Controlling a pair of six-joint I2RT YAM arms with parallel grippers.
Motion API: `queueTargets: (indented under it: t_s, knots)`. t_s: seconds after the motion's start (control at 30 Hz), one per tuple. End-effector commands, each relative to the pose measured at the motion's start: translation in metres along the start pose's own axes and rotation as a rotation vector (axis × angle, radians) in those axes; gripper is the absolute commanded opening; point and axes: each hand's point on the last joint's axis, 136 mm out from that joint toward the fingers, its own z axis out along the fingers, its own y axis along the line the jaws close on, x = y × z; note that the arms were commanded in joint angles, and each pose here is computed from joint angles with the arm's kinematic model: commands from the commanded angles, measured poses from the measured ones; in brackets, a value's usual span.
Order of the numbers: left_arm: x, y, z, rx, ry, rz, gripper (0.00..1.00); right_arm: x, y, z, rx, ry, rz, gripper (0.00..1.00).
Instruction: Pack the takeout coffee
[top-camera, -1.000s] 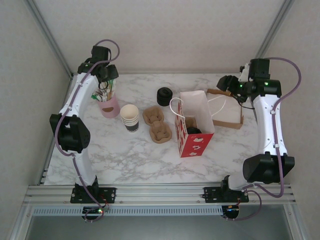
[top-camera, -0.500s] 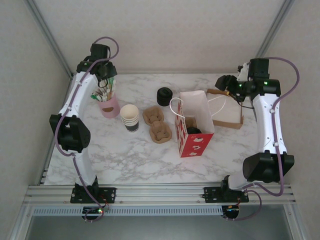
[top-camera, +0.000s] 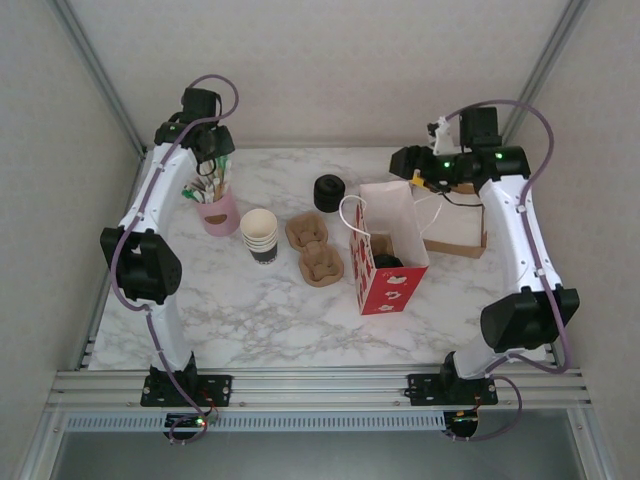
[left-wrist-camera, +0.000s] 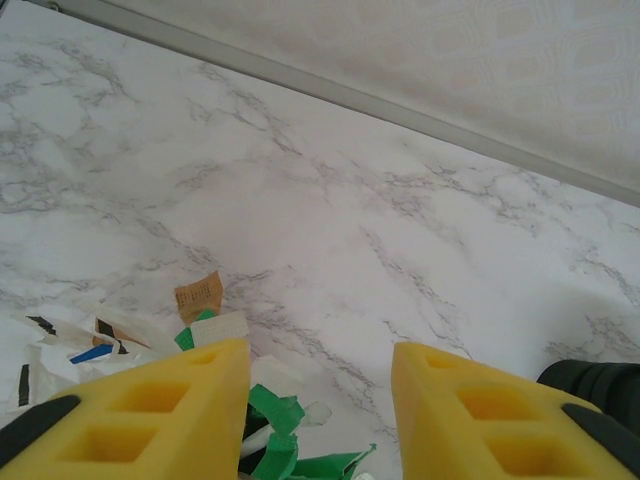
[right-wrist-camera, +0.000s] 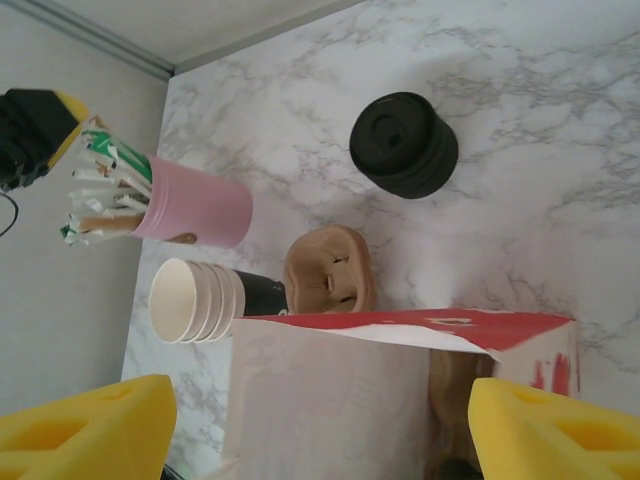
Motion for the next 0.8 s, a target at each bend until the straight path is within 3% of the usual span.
queueTargets:
  t_s: [0.0, 0.43, 0.6, 0.77]
  knots:
    - [-0.001, 0.004, -0.005, -0.031, -0.006, -0.001, 0.42, -0.002, 0.016, 0.0, -0.014, 0.006, -0.06, 0.77]
    - [0.009, 0.004, 0.009, -0.032, 0.029, 0.004, 0.34, -0.02, 0.014, -0.005, 0.056, -0.056, -0.056, 0.77]
    - [0.011, 0.01, 0.011, -0.062, 0.031, 0.008, 0.44, -0.02, 0.013, -0.005, 0.065, -0.056, -0.056, 0.77]
    - [0.011, 0.012, 0.01, -0.073, 0.026, 0.007, 0.45, -0.02, 0.013, -0.005, 0.063, -0.053, -0.058, 0.77]
